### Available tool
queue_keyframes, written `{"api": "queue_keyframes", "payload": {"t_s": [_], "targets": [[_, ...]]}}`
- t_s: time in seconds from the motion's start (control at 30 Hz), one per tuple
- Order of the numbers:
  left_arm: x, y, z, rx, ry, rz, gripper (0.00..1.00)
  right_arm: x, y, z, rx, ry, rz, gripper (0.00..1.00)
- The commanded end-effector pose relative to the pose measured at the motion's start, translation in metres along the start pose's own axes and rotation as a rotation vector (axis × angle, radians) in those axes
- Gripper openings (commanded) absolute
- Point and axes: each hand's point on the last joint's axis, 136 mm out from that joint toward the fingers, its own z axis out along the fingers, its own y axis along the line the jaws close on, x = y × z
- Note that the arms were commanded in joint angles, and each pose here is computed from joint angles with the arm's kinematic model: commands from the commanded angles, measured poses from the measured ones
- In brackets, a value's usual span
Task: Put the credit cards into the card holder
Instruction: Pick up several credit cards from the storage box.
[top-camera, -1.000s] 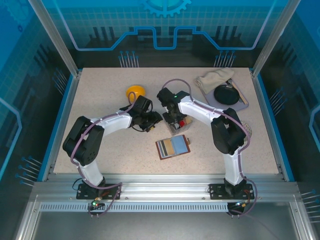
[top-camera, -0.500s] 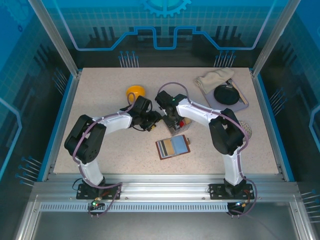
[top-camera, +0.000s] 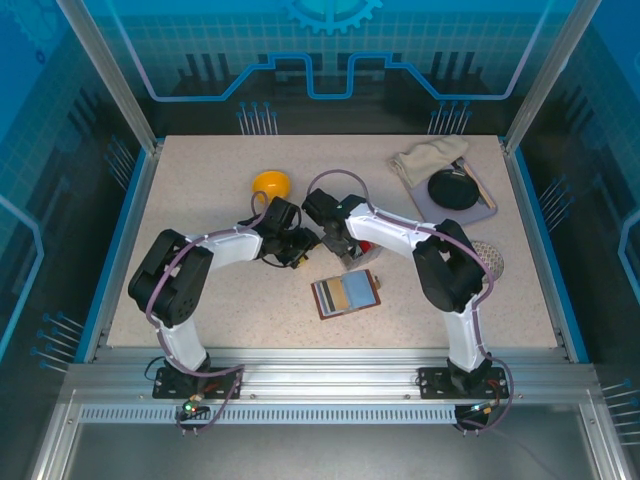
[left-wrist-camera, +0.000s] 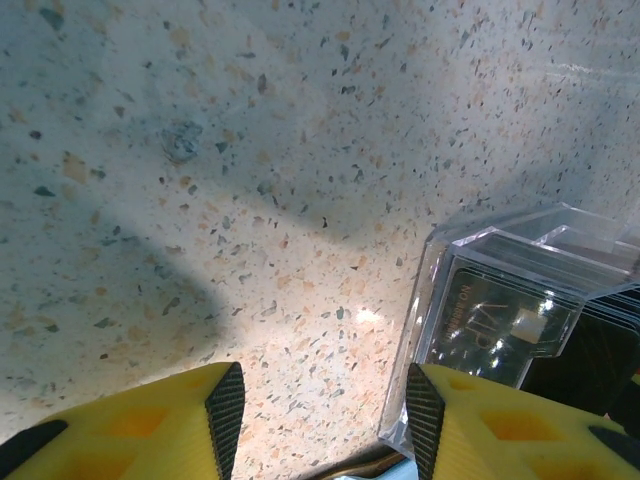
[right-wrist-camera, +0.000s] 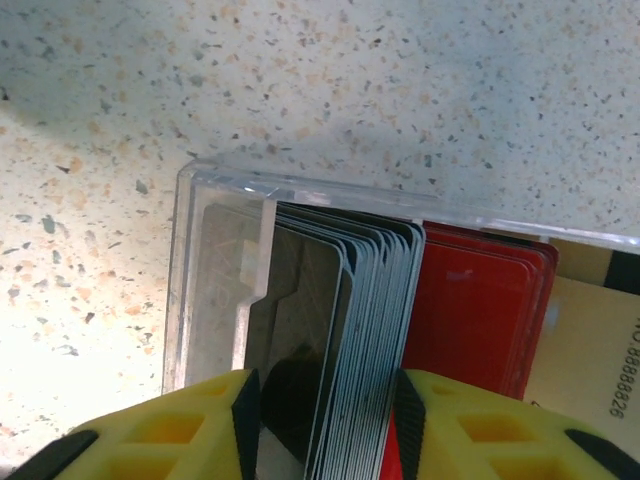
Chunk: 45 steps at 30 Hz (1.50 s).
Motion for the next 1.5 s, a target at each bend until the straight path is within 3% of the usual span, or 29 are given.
{"api": "queue_keyframes", "payload": {"t_s": [0.0, 0.2, 0.47, 0.7, 1.2, 1.47], "targets": [[-0.002, -0.005, -0.009, 0.019, -0.009, -0.011, 0.5, -0.005, -0.014, -0.016, 0.045, -0.035, 0.003, 0.37], [-0.001, -0.005, -0.01, 0.02, -0.004, -0.012, 0.5, -0.004, -0.017, -0.017, 0.054, -0.032, 0.004, 0.32], [-0.001, -0.005, -0.01, 0.02, -0.002, -0.007, 0.5, -0.001, -0.015, -0.015, 0.024, -0.021, 0.012, 0.14], [-0.001, -0.005, -0.009, 0.018, 0.001, -0.006, 0.5, -0.002, -0.017, -0.024, 0.015, -0.029, 0.027, 0.07], [0.0, -0.015, -0.011, 0.04, 0.011, 0.012, 0.5, -0.003, -0.029, -0.048, -0.108, -0.06, 0.126, 0.03], [0.001, -0.02, -0.013, 0.062, 0.017, 0.026, 0.51, 0.001, -0.029, -0.032, -0.159, -0.02, 0.163, 0.04]]}}
